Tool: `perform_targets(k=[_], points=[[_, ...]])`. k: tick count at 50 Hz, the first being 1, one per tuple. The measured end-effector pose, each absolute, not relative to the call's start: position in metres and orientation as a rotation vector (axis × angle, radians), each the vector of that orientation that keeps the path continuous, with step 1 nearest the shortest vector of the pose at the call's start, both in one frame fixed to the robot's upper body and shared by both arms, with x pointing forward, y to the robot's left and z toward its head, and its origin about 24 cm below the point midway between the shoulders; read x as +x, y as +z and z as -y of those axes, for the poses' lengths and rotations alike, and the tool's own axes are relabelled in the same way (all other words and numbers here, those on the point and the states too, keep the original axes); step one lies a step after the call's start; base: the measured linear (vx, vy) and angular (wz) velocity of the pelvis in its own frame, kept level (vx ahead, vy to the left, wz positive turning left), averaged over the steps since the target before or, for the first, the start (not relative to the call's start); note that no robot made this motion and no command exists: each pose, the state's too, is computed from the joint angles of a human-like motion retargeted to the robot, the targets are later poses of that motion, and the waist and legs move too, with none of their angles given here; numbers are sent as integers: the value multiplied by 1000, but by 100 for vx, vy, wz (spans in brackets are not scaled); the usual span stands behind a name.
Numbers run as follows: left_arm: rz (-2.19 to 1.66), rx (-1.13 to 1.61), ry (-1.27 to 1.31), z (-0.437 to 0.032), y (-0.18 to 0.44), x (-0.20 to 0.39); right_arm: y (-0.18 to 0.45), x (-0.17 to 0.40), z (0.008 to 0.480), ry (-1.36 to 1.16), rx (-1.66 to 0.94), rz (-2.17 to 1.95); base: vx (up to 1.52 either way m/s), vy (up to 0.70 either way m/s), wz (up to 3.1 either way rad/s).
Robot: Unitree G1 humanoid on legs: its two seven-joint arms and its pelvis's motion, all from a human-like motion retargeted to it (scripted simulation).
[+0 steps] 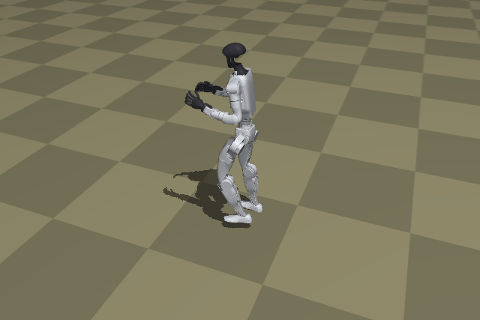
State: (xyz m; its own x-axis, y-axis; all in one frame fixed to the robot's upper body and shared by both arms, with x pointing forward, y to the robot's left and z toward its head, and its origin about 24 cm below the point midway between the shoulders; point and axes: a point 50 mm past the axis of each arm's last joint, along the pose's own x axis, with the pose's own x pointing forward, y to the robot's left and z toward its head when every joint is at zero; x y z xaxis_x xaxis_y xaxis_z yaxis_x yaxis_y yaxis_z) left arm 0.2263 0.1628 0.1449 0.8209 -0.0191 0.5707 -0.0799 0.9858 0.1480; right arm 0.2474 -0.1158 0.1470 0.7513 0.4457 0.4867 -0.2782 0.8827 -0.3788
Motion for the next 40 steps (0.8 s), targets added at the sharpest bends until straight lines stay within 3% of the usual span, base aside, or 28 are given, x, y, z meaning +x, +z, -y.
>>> perform_targets(k=[5, 8, 14, 18, 22, 25, 32, 36, 40], points=[[974, 125, -195, -114, 228, 239, 70, 192, 173, 278, 3, 124, -70, 6, 124], [1126, 191, -300, -90, 264, 241, 47, 163, 200, 173, 50, -46, -84, 17, 87], [1195, 337, -349, -58, 284, 259, 65, 182, 226, 46, -7, 55, -102, 28, 65], [1069, 368, -342, -77, 261, 268, 107, 222, 194, -13, 134, 339, -87, 22, -19], [752, 120, -383, -116, 198, 251, 152, 240, 153, 38, 346, 556, -63, 5, -129], [481, -38, -389, -145, 146, 227, 186, 238, 127, 164, 449, 693, -63, -9, -83], [32, 81, -219, -221, 73, 158, 263, 218, 68, 601, 372, 1018, -77, -12, -35], [6, 135, 15, -237, 53, 153, 246, 233, 51, 577, 114, 992, -74, -5, -14], [236, 140, 87, -204, 76, 202, 172, 241, 82, 387, -93, 732, -62, -3, 46]])
